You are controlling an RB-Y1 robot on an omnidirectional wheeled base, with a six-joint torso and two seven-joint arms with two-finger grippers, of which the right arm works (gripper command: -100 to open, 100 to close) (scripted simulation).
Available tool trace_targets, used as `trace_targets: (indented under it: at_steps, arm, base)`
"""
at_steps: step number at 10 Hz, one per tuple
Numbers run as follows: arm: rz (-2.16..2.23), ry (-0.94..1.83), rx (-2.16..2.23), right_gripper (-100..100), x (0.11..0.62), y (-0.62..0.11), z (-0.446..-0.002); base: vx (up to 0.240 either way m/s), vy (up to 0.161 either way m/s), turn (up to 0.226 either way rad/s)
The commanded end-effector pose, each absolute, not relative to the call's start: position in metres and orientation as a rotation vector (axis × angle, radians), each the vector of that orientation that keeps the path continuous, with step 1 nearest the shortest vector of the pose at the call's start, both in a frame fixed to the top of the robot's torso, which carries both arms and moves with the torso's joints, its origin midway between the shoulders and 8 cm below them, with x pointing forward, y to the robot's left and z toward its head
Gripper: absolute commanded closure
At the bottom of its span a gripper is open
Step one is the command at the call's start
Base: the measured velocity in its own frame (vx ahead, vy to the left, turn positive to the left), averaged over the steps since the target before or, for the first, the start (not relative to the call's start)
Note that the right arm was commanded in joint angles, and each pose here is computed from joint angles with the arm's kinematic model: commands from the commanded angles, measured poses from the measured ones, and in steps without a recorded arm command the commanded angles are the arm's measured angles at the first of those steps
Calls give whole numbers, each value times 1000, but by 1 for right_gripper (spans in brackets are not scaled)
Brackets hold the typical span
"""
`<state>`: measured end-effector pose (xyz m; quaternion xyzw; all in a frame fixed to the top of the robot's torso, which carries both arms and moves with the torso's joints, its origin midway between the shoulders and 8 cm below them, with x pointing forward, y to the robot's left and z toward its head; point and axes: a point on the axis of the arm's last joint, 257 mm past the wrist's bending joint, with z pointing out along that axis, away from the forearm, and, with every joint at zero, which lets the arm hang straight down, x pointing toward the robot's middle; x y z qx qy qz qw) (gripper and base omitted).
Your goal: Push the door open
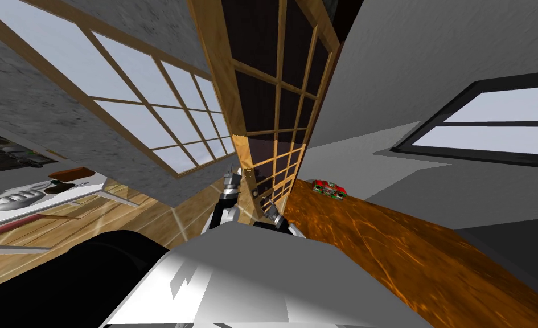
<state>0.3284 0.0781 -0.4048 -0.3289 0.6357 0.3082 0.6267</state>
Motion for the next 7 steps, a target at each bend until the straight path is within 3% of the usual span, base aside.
trace_targets:
  at_steps: [1,2,3,7]
  arm:
    - [718,1451,-738,-100,330,88,-400]
    - [714,1455,-744,-100,329,84,-402]
    - [714,1455,-744,100,329,84,-402]
    - [714,1455,-744,100,329,84,-402]
  base:
    - [127,169,15]
    - [57,75,-4]
    - [-4,-7,-1]
    - [-16,-21,1]
